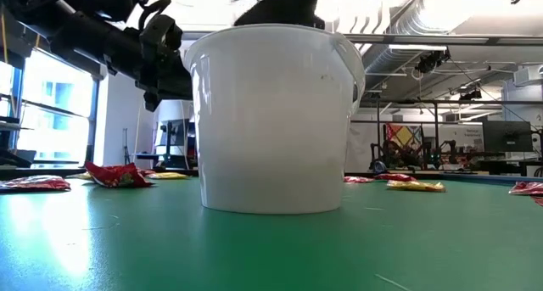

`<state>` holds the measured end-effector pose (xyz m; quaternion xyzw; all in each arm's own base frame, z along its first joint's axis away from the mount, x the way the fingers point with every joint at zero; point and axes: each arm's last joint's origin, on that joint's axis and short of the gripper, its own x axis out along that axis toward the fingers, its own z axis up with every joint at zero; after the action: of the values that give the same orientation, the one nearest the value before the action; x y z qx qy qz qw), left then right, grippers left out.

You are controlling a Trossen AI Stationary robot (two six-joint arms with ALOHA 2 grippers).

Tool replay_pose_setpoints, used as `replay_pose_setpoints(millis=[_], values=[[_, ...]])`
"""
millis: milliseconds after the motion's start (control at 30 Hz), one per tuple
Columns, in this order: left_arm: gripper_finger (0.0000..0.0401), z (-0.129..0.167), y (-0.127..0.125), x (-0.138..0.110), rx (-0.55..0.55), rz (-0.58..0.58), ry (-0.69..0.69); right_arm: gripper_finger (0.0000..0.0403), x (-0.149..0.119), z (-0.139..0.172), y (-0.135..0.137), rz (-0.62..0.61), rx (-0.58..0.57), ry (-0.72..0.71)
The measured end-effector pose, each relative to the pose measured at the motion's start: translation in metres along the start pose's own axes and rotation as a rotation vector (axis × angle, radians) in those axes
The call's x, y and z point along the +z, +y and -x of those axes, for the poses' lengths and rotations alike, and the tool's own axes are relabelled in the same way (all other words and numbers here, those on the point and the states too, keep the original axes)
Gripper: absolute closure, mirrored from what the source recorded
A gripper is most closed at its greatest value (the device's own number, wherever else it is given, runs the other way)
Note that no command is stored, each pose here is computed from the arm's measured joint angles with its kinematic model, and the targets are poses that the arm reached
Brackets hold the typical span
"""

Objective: Sort candy by brand, put in halloween buckets
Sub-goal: Put the yellow candy into the white bucket

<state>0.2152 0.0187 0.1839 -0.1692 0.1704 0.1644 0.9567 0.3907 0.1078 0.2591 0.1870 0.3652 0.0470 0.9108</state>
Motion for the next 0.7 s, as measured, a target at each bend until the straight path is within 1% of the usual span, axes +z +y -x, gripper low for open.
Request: replay_pose_setpoints(millis=[100,233,267,367,467,533,600,700], values=[[0.0401,0.0,0.003,0.0,0.023,0.037,0.006,0.031,0.013,0.017,-0.006,0.058,-0.021,0.035],[0.0401,-0.001,0.007,0.0,0.045,0.07,0.015,0.0385,0.027,0.038,-0.019,0.129,-0.013,0.037],[0.0401,-0.001,0.008,0.0,0.049,0.07,0.017,0.0393,0.03,0.041,-0.023,0.14,-0.005,0.033],[0.0401,-0.001,0.009,0.0,0.056,0.069,0.017,0.0388,0.033,0.045,-0.037,0.162,-0.021,0.038],[0.0401,-0.001,0.01,-0.001,0.068,0.07,0.03,0.0399,0.036,0.046,-0.049,0.188,-0.046,0.046],[0.0401,-0.001,0.012,-0.003,0.08,0.084,0.052,0.0399,0.039,0.047,-0.055,0.205,-0.058,0.038],[0.0401,-0.001,0.014,-0.005,0.081,0.11,0.077,0.0401,0.039,0.044,-0.062,0.221,-0.065,0.023],[0.0401,-0.001,0.014,-0.008,0.058,0.114,0.115,0.0402,0.033,0.04,-0.073,0.221,-0.05,-0.006]])
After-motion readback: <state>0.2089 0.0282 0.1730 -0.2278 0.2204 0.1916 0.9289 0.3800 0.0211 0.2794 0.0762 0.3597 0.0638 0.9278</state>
